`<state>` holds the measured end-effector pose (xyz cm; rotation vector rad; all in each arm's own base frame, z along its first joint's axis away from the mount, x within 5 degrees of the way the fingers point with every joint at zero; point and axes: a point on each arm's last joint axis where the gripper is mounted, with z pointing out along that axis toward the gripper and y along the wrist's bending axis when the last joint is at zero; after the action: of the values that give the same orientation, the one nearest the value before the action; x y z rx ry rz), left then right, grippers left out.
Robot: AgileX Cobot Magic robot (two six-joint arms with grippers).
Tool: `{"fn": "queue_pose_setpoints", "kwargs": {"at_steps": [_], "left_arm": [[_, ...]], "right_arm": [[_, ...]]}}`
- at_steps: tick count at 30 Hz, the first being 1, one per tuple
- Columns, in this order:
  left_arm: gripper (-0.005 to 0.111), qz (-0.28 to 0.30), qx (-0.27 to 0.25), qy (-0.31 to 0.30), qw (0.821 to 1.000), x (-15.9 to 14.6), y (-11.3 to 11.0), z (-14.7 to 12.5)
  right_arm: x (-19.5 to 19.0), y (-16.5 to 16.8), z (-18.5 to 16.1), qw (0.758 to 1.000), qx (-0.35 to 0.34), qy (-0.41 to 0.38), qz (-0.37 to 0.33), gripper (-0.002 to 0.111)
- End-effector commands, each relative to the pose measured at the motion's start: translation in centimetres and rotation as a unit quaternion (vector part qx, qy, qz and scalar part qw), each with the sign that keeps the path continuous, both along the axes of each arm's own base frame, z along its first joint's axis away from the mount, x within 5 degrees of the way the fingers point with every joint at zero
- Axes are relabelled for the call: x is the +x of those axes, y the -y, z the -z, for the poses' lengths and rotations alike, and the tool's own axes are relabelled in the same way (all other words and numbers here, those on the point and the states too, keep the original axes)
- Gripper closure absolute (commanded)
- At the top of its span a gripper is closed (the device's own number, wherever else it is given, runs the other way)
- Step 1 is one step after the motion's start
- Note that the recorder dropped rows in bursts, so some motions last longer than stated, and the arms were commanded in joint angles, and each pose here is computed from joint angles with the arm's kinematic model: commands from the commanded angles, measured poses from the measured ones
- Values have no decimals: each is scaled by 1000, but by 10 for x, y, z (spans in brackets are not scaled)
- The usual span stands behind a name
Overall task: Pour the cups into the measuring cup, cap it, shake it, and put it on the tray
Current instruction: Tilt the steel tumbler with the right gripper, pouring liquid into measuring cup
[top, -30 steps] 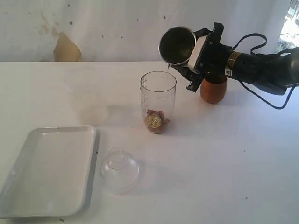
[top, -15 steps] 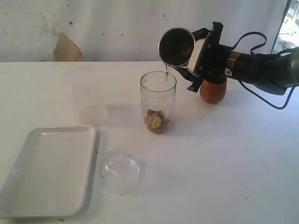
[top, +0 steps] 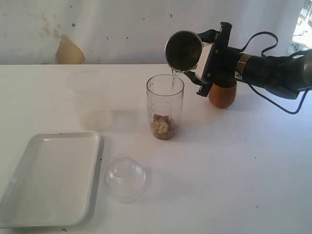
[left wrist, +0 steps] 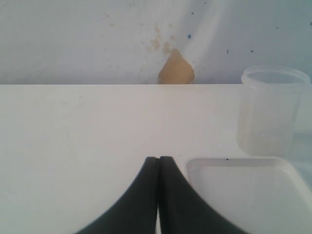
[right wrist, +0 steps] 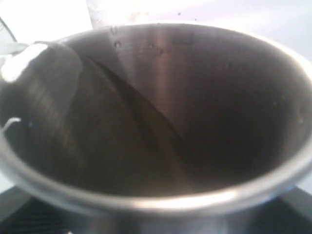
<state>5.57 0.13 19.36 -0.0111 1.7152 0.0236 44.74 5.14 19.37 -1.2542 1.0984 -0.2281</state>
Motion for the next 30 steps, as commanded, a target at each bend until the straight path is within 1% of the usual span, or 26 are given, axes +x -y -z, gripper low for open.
{"fn": "queue_pose_setpoints", "kwargs": {"at_steps": [1,16,30], "left_arm": [[107,2,1,-1,1000,0,0,2],[107,2,1,-1,1000,0,0,2],[107,2,1,-1,1000,0,0,2]], "right_arm": [[0,-1,-15,999,6,44,-8,108],[0,-1,-14,997,-31,73,-10,108],[0,-1,-14,996,-42,82,-10,108]]}}
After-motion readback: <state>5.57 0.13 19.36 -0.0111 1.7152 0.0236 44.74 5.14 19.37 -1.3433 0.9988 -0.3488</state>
